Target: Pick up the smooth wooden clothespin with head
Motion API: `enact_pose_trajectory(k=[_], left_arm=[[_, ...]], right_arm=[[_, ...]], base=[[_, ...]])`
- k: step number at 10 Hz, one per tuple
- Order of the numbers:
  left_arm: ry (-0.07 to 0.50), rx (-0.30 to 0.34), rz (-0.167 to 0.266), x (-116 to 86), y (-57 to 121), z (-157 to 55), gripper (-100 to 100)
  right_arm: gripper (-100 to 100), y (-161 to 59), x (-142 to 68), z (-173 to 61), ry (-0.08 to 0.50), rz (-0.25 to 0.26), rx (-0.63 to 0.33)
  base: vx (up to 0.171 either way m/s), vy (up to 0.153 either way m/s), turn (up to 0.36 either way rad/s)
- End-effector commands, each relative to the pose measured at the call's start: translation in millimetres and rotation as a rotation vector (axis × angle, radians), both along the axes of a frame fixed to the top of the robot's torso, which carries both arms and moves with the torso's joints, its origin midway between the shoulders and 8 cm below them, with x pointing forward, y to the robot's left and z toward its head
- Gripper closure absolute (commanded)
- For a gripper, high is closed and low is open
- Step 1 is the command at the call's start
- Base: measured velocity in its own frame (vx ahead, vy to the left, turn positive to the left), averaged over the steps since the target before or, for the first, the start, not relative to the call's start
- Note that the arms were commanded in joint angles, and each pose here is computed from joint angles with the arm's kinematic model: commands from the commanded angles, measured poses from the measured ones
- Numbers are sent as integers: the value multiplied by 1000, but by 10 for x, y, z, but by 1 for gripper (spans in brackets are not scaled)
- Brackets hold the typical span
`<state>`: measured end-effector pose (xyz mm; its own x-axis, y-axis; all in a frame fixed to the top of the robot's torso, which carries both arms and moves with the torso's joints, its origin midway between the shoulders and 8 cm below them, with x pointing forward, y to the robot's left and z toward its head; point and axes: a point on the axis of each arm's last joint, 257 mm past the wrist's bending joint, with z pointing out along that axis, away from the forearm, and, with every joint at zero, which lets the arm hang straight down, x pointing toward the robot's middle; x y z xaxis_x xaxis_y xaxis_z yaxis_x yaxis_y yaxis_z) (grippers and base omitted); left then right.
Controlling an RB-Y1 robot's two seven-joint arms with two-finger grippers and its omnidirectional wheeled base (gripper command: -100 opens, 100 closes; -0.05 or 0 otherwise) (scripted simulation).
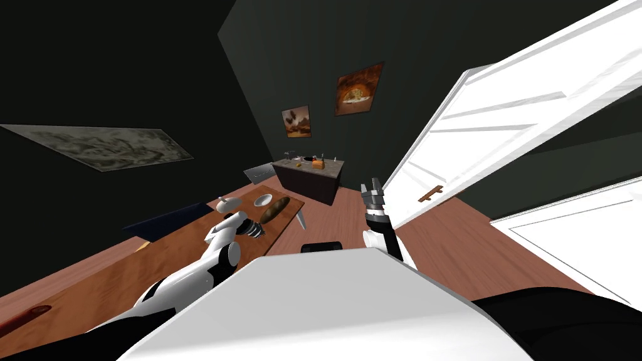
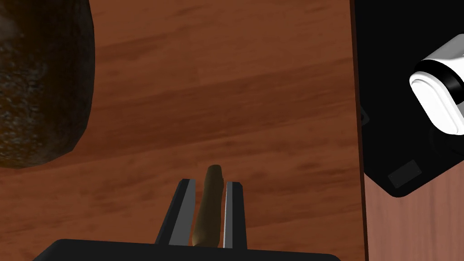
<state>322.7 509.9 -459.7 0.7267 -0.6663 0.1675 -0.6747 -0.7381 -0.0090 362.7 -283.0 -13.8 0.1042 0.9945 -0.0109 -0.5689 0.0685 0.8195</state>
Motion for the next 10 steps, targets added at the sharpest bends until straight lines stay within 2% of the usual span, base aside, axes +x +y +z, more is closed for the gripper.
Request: enact_pose_trajectory(k=[1,2,4,5,10], left_arm=[[0,0,0,0,0,0,0],[0,2,-22,44,-75,15,100],[3,2,-73,144,-269,50,100],[3,2,-73,144,-269,50,100],[7,-2,-195,362,-793,162,100]], right_arm=[[0,0,0,0,0,0,0],[0,0,0,0,0,0,0],[0,-1,0,-1,0,0,0],[0,-1,0,-1,0,0,0],[0,-1,0,-1,0,0,0]], base=[[0,0,0],[27,20,182],[67,21,280],[54,13,62],[56,19,230]])
